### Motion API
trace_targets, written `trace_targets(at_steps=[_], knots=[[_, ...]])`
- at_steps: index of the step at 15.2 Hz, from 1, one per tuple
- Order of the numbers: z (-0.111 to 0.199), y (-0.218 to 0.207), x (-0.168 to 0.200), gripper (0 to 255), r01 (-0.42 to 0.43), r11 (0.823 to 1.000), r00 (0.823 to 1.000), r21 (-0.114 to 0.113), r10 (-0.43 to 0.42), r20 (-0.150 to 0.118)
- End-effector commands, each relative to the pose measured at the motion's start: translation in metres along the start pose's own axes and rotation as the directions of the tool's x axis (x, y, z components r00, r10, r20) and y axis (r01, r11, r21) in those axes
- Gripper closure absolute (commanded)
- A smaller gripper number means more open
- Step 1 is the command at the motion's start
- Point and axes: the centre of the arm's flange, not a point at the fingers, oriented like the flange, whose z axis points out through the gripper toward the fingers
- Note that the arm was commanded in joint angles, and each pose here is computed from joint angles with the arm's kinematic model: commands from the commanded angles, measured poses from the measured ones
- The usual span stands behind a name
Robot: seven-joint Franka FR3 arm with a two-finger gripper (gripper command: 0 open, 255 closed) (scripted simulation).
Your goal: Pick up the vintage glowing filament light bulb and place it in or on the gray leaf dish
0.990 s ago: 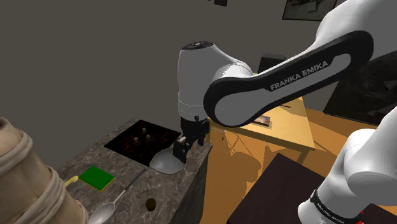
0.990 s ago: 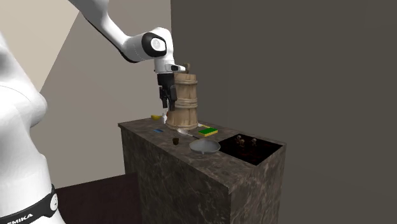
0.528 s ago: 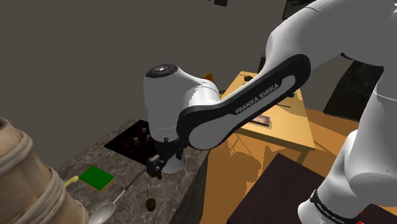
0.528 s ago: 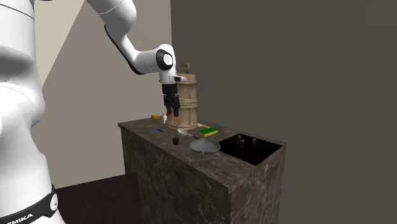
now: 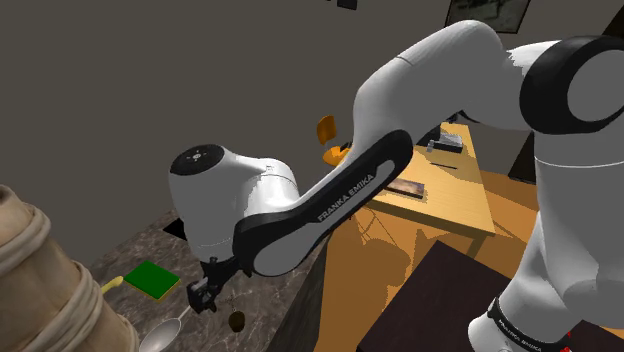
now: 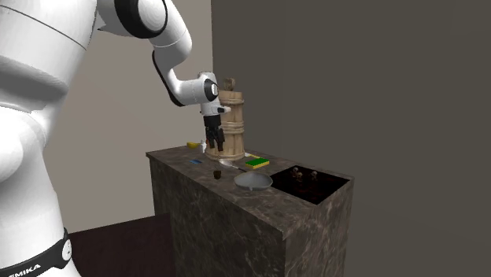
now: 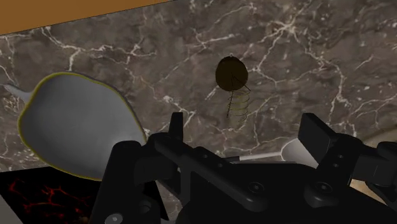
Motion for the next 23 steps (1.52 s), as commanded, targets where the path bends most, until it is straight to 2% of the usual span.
trace_targets(at_steps=[1,6,14,15,23], knots=[[0.011,-0.004,0.002,0,0.0,1.0,1.0,-0.002,0.0,-0.002],[0.041,-0.004,0.002,0,0.0,1.0,1.0,-0.002,0.0,-0.002],[0.041,-0.004,0.002,0,0.0,1.0,1.0,-0.002,0.0,-0.002],[0.041,-0.004,0.002,255,0.0,1.0,1.0,-0.002,0.0,-0.002],[0.041,-0.004,0.002,255,0.0,1.0,1.0,-0.002,0.0,-0.002]])
